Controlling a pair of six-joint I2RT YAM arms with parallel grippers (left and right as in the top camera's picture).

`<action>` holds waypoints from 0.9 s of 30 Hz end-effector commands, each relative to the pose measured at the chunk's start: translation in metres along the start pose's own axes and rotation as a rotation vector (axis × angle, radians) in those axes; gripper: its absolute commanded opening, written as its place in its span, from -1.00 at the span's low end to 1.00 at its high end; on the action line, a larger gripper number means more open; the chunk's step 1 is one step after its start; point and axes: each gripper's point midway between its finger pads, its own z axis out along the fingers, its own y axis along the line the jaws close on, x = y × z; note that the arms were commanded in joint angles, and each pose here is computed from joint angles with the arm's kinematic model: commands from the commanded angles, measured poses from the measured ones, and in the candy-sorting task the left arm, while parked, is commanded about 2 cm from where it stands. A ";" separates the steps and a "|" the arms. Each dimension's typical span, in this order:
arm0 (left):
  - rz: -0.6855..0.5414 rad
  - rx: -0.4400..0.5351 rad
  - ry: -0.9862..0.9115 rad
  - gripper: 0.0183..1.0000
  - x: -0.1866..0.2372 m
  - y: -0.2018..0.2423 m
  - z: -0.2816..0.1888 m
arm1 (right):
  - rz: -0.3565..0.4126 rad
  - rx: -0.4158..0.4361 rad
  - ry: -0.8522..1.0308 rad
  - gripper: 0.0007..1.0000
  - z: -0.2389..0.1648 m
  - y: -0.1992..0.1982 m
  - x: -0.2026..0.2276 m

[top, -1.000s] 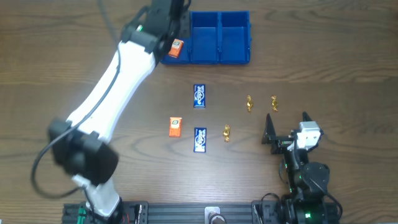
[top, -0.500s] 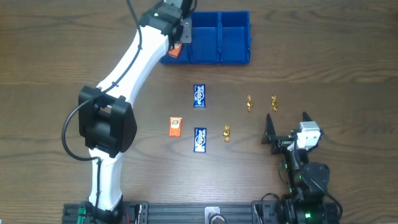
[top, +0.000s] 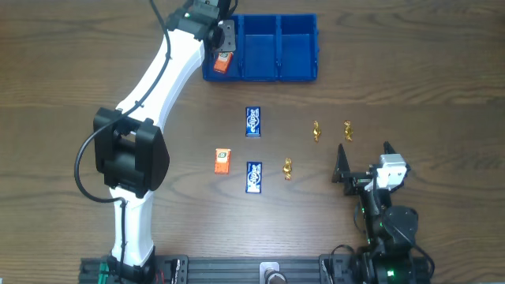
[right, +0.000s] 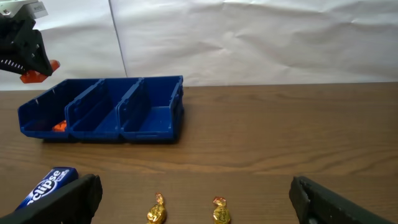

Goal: Sort Candies Into Trays

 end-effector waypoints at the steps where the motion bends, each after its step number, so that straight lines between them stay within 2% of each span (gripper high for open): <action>1: 0.013 0.024 -0.031 -0.29 -0.012 -0.005 -0.008 | -0.010 -0.007 0.000 1.00 0.000 0.001 0.001; 5: 0.013 0.026 -0.033 -0.16 -0.012 -0.006 -0.008 | -0.010 -0.007 0.000 1.00 0.000 0.001 0.001; 6: 0.013 0.025 -0.032 -0.08 -0.012 -0.005 -0.008 | -0.010 -0.007 0.000 1.00 0.000 0.001 0.001; 9: 0.013 0.027 -0.028 0.31 -0.011 -0.006 -0.009 | -0.010 -0.007 0.000 1.00 0.000 0.001 0.001; 10: 0.015 0.030 -0.031 0.52 -0.011 -0.007 -0.012 | -0.010 -0.007 0.000 1.00 0.000 0.001 0.001; 11: 0.016 0.034 -0.038 0.64 -0.013 -0.009 -0.016 | -0.010 -0.007 0.000 1.00 0.000 0.001 0.001; 13: 0.017 0.044 -0.065 0.69 -0.019 -0.012 -0.029 | -0.010 -0.007 0.000 1.00 0.000 0.001 0.001; 16: 0.030 0.052 -0.147 0.70 -0.030 -0.022 -0.076 | -0.010 -0.007 0.000 1.00 0.000 0.001 0.001; 19: 0.027 0.054 -0.214 0.68 -0.024 -0.028 -0.126 | -0.010 -0.007 0.000 1.00 0.000 0.001 0.001; 23: 0.016 0.102 -0.234 0.68 0.023 -0.029 -0.176 | -0.010 -0.007 0.000 1.00 0.000 0.001 0.001; 27: 0.004 0.139 -0.181 0.73 0.094 -0.024 -0.183 | -0.010 -0.007 0.000 1.00 0.000 0.001 0.001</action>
